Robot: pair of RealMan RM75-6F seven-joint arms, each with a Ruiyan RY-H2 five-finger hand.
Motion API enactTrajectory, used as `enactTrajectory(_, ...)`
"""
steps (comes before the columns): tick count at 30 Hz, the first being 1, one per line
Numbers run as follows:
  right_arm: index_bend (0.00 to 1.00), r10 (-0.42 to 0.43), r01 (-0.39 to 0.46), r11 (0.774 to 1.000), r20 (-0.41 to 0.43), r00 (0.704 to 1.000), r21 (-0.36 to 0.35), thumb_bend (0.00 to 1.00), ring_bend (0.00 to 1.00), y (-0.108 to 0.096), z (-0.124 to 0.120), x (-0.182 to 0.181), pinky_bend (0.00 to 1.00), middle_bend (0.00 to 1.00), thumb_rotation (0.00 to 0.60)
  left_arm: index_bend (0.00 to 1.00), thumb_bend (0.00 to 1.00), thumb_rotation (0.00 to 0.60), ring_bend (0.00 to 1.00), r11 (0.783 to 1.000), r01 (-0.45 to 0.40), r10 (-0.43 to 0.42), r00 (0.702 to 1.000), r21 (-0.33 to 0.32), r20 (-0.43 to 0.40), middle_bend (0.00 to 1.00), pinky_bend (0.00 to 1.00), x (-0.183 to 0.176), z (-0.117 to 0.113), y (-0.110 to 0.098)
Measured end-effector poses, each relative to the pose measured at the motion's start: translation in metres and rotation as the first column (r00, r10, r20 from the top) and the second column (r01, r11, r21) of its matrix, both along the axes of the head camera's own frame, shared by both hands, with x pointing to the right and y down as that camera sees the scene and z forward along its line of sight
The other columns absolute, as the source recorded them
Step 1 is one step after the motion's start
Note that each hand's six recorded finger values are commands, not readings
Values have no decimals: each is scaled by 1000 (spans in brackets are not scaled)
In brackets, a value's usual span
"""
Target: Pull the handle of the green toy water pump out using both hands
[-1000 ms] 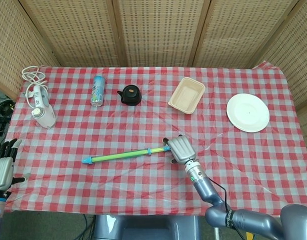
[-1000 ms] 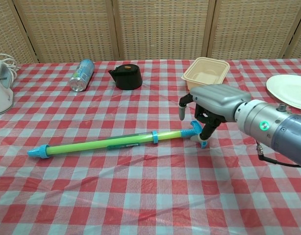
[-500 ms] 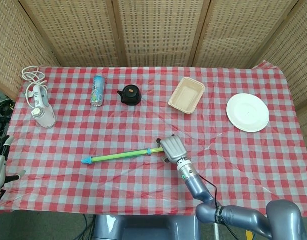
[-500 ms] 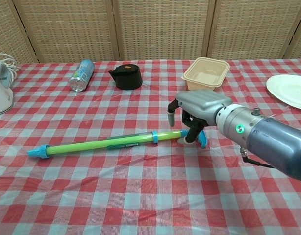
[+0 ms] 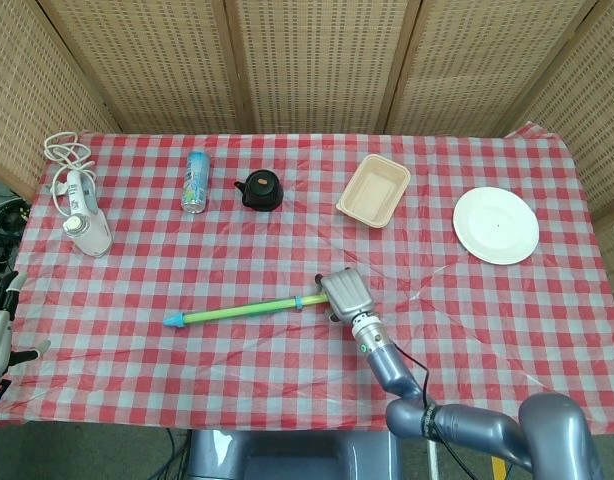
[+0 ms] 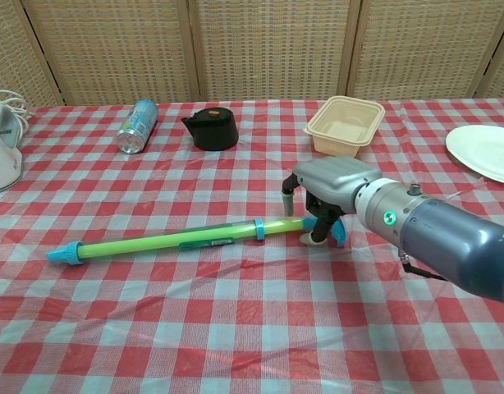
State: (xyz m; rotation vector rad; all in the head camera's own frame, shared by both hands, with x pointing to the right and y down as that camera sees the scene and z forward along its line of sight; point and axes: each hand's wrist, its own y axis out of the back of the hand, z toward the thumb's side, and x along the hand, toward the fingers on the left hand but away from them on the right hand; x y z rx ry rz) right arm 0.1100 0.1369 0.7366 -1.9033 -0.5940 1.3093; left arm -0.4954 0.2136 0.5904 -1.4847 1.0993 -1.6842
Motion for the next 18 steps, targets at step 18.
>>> enactTrajectory(18,632,-9,8,1000,-41,999,-14,450,1000,3,11,7,536,1000,600,0,13,600,0,1000,3,-3,1000,0,5,0,0,0,1,0)
